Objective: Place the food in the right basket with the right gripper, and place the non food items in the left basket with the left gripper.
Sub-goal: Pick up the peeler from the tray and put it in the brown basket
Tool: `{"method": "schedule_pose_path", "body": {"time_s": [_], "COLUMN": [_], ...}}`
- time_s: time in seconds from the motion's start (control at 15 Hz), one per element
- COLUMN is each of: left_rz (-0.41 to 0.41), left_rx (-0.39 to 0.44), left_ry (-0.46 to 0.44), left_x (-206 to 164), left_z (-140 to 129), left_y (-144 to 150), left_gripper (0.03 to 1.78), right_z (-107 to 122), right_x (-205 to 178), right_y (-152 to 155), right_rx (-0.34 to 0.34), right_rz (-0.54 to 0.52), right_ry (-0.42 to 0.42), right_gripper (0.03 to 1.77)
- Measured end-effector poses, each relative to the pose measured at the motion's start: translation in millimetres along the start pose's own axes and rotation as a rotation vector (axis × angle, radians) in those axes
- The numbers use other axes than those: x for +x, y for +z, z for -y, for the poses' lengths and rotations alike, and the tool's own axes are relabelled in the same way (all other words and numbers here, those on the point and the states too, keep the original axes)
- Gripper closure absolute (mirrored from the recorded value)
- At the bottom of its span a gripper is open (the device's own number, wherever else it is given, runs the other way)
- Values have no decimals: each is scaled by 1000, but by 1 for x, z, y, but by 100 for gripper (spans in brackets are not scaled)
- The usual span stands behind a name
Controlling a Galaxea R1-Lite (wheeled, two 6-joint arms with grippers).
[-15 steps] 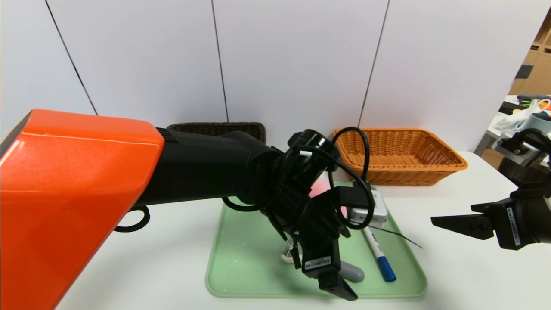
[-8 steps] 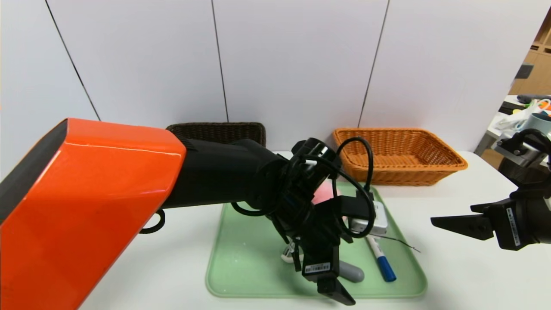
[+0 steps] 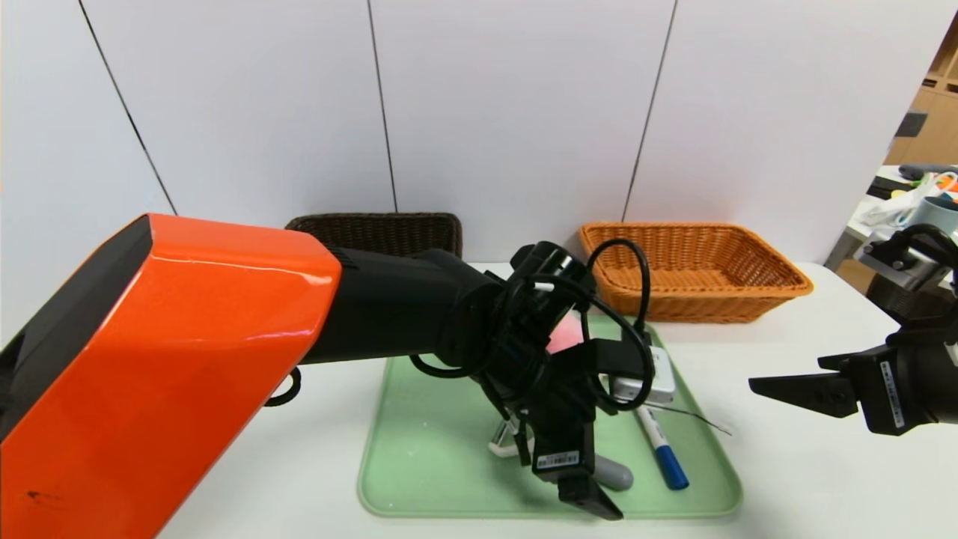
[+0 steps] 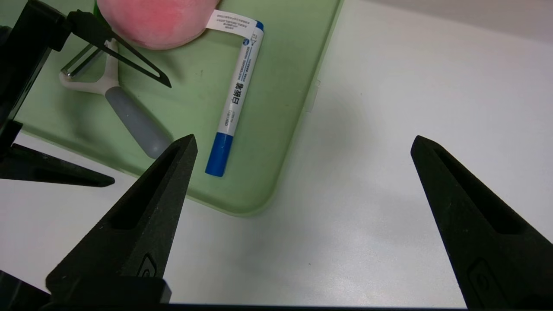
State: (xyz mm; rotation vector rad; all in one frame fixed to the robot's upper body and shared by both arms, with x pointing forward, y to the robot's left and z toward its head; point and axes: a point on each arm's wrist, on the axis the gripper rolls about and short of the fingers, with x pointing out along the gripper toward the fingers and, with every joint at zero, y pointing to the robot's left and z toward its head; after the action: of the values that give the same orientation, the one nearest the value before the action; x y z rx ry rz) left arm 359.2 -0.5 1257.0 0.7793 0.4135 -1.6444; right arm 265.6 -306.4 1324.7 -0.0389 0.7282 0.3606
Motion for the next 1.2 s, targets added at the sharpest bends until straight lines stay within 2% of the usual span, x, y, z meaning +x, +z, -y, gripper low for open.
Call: {"method": "schedule_pose_path", "body": {"time_s": [0.73,1.2], "left_rz": [-21,-141], "left_rx": [-7,-6], "left_ry": [31,119], "left_x": [-1,1], "left_z": [-10,-8], "left_y": [-8,-7], "left_gripper": [12,12], "right_z": [0,0], "right_x": [1,2], "right_y": [-1,-1], "right_rx": [0,0], "right_rz": [-1,-4], "right_ry": [0,1], "right_gripper": [9,9]}}
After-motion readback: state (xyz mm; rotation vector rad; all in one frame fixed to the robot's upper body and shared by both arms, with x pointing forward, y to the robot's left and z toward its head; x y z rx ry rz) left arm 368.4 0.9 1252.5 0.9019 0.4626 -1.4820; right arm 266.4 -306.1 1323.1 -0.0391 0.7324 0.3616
